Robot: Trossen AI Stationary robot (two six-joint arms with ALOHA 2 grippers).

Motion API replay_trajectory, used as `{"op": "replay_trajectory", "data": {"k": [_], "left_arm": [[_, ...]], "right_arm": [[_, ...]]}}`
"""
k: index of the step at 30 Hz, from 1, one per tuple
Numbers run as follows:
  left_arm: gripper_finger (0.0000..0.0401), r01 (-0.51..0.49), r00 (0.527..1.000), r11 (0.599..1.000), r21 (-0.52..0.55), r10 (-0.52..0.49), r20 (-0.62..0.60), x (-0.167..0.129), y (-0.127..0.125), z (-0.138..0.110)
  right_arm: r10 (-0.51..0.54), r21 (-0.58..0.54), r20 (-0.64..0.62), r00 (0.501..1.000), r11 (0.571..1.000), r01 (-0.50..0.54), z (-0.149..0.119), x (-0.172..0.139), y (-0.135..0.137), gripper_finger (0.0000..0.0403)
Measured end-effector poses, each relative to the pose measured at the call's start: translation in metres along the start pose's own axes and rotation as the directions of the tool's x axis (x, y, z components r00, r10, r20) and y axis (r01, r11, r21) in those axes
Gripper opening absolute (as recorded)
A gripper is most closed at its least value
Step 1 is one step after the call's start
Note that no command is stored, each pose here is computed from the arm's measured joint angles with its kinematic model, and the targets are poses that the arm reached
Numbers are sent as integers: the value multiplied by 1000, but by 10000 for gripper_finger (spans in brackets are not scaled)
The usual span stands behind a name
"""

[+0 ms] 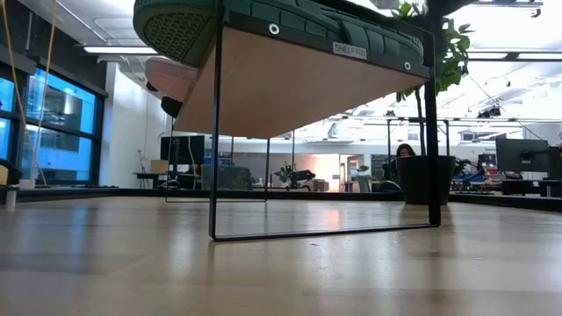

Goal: Pick and place slides into the shelf
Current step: Return to Home Position

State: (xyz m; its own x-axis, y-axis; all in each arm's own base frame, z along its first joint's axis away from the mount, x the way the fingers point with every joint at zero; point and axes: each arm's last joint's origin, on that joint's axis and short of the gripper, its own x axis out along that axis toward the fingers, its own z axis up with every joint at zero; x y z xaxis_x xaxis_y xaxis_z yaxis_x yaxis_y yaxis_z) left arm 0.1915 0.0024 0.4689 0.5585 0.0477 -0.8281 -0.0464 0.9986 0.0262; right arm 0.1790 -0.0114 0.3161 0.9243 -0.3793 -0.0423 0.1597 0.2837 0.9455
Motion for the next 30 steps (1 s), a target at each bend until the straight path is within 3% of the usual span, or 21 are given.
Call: {"op": "replay_trajectory", "data": {"k": [6,11,20,24,30], "left_arm": [[83,0,1000,1000,2,0,7,0,0,1],[83,0,998,1000,22,-1,58,0,0,6],[83,-40,968,994,98,15,252,-15,1,13],[83,-118,920,986,119,63,387,-34,3,13],[83,-262,779,956,133,128,614,-76,7,3]], "right_arm": [[176,-95,-12,984,980,-176,6,-21,19,197],[317,-191,-59,947,927,-322,8,-34,32,184],[474,-348,-123,872,802,-486,14,-53,45,66],[519,-410,-175,836,734,-542,16,-60,47,8],[565,-527,-160,809,644,-554,24,-72,49,2]]}}
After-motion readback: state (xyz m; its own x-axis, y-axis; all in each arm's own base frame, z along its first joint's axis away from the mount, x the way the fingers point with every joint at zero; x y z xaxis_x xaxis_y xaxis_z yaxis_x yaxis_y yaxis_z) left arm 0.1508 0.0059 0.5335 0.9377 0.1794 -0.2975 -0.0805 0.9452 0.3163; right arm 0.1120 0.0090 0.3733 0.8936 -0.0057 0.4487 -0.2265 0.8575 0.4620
